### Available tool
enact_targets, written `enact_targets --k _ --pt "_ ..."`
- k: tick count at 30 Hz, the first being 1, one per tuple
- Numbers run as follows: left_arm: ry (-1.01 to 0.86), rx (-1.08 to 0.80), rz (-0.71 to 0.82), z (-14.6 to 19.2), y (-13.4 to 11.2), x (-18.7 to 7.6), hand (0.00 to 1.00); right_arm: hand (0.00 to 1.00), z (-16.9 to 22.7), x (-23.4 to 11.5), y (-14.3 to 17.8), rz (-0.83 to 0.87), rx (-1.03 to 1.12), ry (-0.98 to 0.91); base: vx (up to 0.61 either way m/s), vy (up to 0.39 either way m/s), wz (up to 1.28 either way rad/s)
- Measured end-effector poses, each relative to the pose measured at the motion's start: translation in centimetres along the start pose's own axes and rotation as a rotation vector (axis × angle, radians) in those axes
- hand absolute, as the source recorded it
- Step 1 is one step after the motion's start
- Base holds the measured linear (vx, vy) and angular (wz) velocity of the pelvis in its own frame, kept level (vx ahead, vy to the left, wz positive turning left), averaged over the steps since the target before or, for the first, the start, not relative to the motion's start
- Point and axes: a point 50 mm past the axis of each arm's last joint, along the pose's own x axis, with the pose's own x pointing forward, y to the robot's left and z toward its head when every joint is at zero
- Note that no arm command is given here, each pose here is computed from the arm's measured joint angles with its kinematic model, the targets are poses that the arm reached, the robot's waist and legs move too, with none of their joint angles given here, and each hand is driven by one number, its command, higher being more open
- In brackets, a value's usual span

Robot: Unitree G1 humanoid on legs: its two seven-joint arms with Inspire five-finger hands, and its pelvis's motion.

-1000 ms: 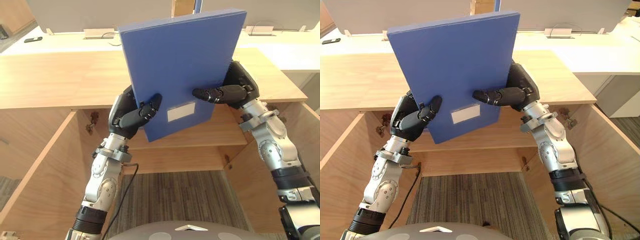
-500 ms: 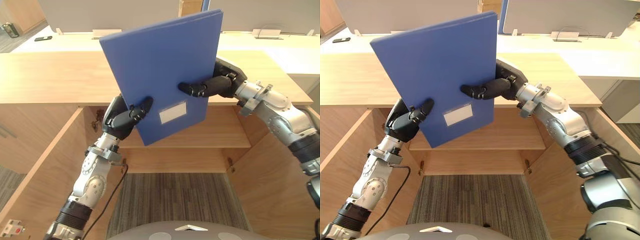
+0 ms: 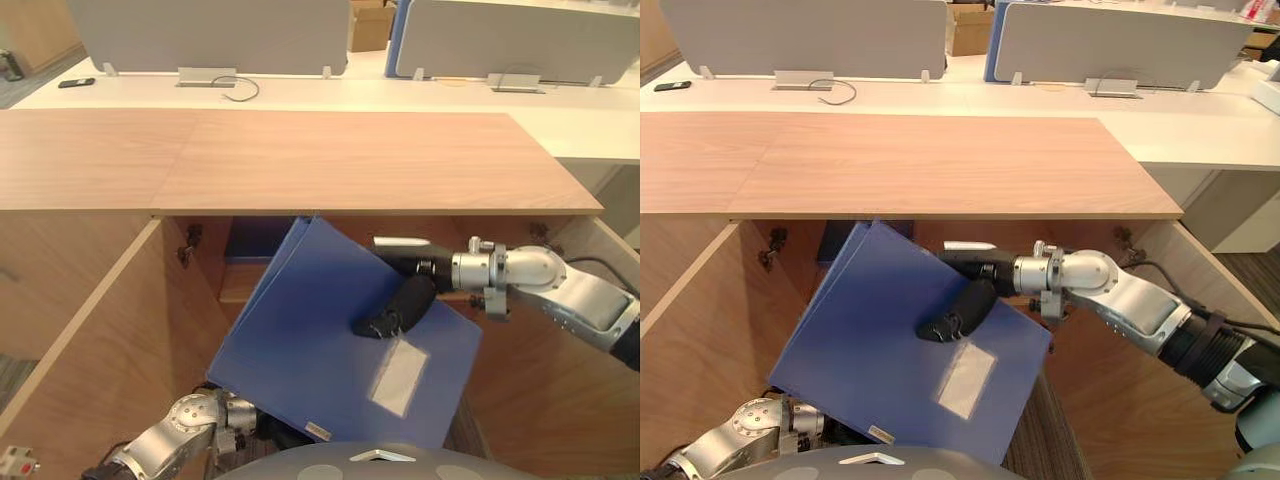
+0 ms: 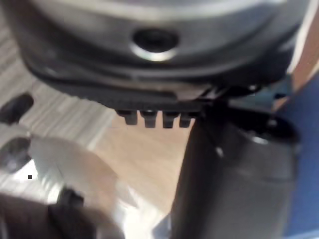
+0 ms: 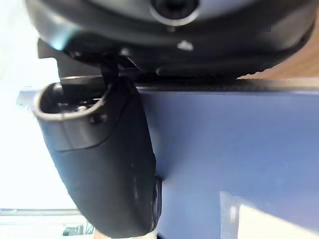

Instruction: Walk over to the cabinet, pick up the folder, carry it to the office cabinet, place the folder inside the office cabinet, then close the office cabinet door

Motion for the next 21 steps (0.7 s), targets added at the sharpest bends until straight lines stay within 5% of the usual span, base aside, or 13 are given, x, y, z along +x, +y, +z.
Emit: enact_targets --k 4,8,14,21 --pt "0.108 -0.042 0.341 -2.9 2.6 1.2 1.00 0.00 -1.0 0.3 1.5 0.050 -0.034 0.028 -0.01 -0.032 0.04" --pt "0.314 -0.100 0.478 -7.3 2.5 0.0 1.00 0.00 -3.1 1.1 1.7 0.038 -0.036 0.094 0.01 -0.007 -0.04" --pt "0.465 -0.244 0.647 -11.2 1.8 -2.6 1.00 0.00 -11.6 1.7 0.8 -0.163 0.213 0.287 -0.04 0.003 0.14" --pt "0.397 -0.347 0.707 -10.7 0.9 -0.8 1.00 0.00 -18.4 -0.9 -2.8 -0.979 0.681 0.410 -0.05 0.028 0.19"
